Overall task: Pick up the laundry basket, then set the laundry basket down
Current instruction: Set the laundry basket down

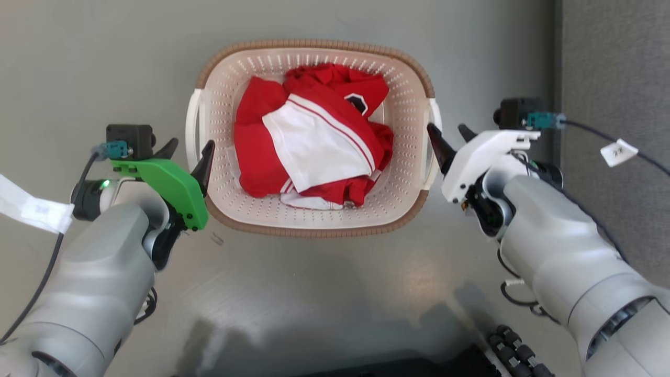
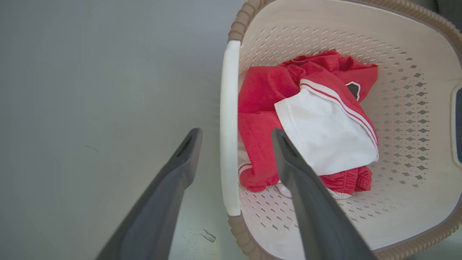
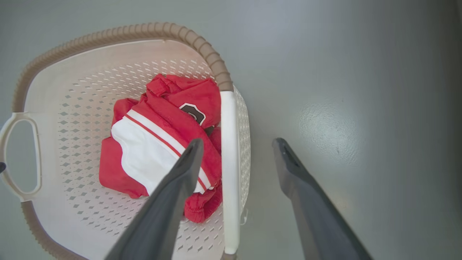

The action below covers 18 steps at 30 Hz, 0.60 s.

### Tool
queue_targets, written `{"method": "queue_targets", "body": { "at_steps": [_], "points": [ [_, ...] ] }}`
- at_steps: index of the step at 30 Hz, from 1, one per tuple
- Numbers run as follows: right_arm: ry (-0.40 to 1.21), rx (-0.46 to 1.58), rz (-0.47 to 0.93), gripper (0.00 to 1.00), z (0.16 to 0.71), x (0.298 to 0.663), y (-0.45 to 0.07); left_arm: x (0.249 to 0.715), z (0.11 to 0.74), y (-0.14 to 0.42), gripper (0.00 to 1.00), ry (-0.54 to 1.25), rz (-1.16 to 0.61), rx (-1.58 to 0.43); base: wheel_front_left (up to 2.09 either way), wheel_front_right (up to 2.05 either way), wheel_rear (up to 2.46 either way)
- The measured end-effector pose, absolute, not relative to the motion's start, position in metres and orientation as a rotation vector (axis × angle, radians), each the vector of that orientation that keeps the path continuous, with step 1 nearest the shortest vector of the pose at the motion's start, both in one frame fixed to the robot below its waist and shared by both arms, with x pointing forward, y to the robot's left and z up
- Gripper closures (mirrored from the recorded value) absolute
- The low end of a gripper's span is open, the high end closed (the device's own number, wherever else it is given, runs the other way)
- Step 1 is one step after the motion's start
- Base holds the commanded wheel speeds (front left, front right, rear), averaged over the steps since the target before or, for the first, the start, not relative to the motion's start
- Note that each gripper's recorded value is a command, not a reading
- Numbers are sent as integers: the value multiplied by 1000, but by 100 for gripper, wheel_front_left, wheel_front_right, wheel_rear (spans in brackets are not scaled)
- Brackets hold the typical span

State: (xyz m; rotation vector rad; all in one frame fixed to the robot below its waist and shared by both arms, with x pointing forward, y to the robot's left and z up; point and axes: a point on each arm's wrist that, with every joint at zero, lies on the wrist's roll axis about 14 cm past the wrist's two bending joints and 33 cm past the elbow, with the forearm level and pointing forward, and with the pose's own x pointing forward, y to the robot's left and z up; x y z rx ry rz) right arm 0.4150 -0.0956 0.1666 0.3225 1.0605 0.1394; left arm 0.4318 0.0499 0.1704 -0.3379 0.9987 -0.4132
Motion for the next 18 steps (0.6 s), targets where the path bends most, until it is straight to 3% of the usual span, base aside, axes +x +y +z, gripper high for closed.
{"method": "queue_targets", "body": {
  "at_steps": [18],
  "points": [
    [915, 369, 132, 0, 230, 408, -100, 420, 232, 43, 0, 903, -429, -358, 0, 0, 0]
  ]
}}
